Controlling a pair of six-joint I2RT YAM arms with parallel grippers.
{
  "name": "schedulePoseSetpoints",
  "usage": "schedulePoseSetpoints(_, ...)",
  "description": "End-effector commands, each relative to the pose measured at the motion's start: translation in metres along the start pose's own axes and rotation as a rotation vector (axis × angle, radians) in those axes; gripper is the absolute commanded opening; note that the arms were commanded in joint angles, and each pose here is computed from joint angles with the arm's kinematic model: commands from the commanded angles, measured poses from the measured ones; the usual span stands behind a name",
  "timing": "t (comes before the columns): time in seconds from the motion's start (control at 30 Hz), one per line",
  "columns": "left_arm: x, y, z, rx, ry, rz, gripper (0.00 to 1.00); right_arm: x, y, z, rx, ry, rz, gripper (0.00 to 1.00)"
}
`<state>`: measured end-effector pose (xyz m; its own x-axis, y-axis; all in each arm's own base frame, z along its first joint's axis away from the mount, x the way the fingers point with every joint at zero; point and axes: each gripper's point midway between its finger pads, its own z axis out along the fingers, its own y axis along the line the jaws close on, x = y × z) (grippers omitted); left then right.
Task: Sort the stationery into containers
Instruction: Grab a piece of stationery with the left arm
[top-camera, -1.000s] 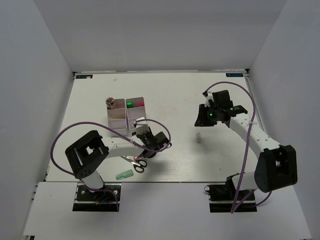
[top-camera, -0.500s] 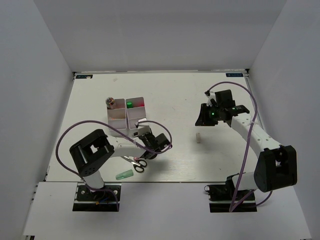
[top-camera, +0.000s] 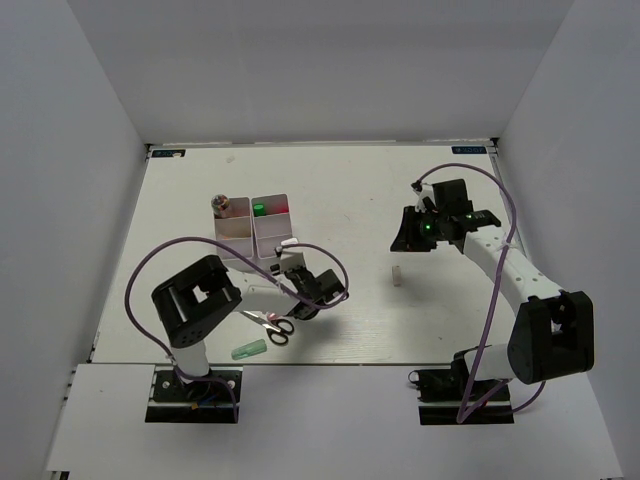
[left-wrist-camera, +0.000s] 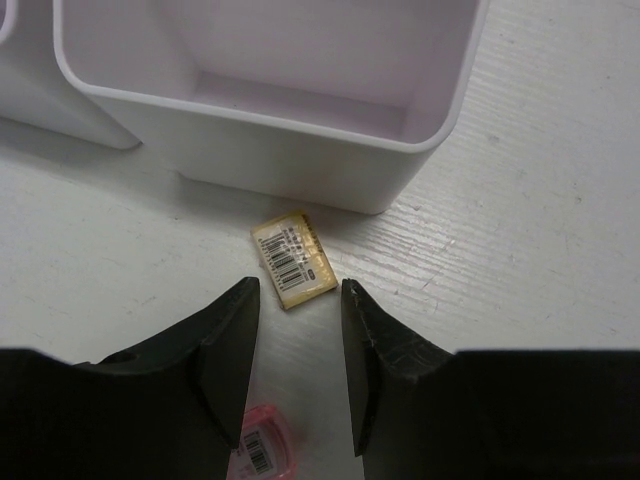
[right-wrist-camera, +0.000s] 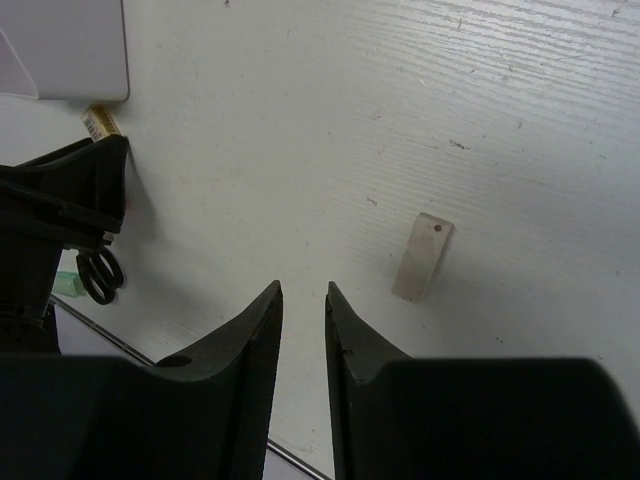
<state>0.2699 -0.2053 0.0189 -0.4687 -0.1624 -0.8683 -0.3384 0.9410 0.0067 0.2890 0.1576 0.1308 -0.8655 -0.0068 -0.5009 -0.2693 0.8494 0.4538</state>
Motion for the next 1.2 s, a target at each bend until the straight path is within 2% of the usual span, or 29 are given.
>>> schedulePoseSetpoints(0.0,-0.005,-0.007,0.000,-0.005,-0.017,-0.015,0.49,-0.001,0.003,0.000,-0.029,-0.015,0.010,0.27)
schedulePoseSetpoints(0.33,-0.002,-0.011,0.003,-0.019,0.003,-0.041,0.49,-0.002,0.003,-0.001,-0.036,-0.017,0.020,0.27)
schedulePoseSetpoints(0.47,-0.001,-0.001,0.005,-0.049,0.004,-0.031,0.55,-0.003,0.004,-0.001,-0.043,-0.019,0.018,0.27)
schedulePoseSetpoints(0.6,0.001,0.003,0.007,-0.074,0.005,-0.045,0.57,-0.003,0.003,-0.003,-0.043,-0.019,0.028,0.27)
schedulePoseSetpoints(0.83,-0.002,0.010,0.008,-0.123,-0.016,-0.062,0.58,-0.003,0.001,-0.003,-0.045,-0.018,0.039,0.27)
schedulePoseSetpoints(1.17,0.003,0.001,0.012,-0.110,-0.002,-0.065,0.58,-0.002,0.001,-0.004,-0.058,-0.014,0.051,0.27)
